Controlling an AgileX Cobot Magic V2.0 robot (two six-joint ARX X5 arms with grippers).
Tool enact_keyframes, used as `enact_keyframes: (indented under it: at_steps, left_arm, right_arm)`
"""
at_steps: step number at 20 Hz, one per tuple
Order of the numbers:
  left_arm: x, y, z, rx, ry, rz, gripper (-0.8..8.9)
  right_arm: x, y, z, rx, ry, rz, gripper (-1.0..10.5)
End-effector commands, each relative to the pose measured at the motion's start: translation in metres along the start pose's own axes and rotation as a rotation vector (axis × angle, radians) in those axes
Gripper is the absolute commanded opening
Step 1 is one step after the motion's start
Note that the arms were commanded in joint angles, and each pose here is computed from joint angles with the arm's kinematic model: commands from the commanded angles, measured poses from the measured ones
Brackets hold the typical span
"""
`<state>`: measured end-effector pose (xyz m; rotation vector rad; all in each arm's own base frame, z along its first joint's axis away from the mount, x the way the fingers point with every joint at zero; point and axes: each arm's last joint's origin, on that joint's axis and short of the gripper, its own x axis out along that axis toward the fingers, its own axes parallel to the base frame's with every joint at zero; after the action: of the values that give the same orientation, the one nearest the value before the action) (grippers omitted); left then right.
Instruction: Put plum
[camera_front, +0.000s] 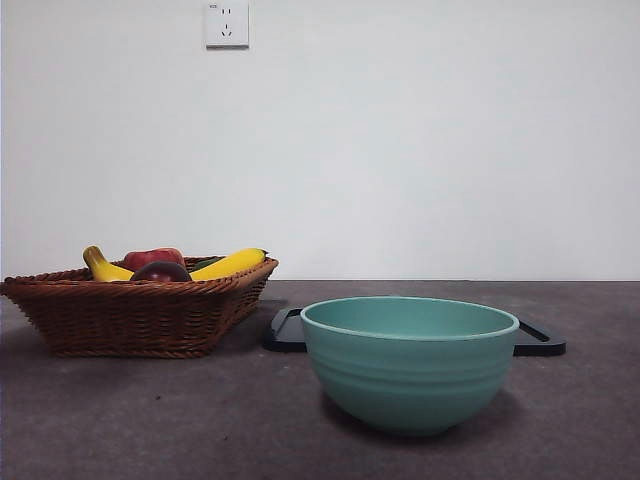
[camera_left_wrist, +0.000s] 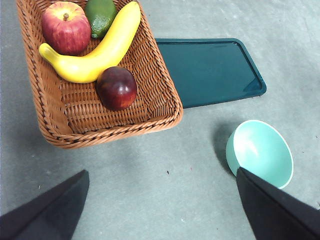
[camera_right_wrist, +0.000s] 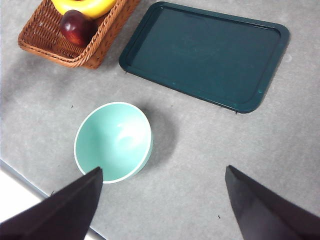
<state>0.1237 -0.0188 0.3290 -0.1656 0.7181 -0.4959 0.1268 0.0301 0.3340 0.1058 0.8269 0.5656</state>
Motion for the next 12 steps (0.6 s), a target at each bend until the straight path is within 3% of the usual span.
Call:
enact_keyframes:
  at_steps: [1, 6, 12]
  left_arm:
    - [-0.001, -0.001, 0.006, 0.009, -0.018, -0.008, 4.72]
    - [0.01, -0.001, 0.026, 0.007, -0.042, -0.016, 4.68]
    - [0.046, -0.004, 0.071, 0.031, 0.028, 0.025, 4.67]
  right_arm:
    - [-0.003, 0.002, 0.005, -0.013, -0.016, 0.005, 3.9]
    - [-0.003, 0.002, 0.005, -0.012, -0.016, 0.005, 3.9]
    - [-0.003, 0.002, 0.005, -0.012, -0.015, 0.005, 3.9]
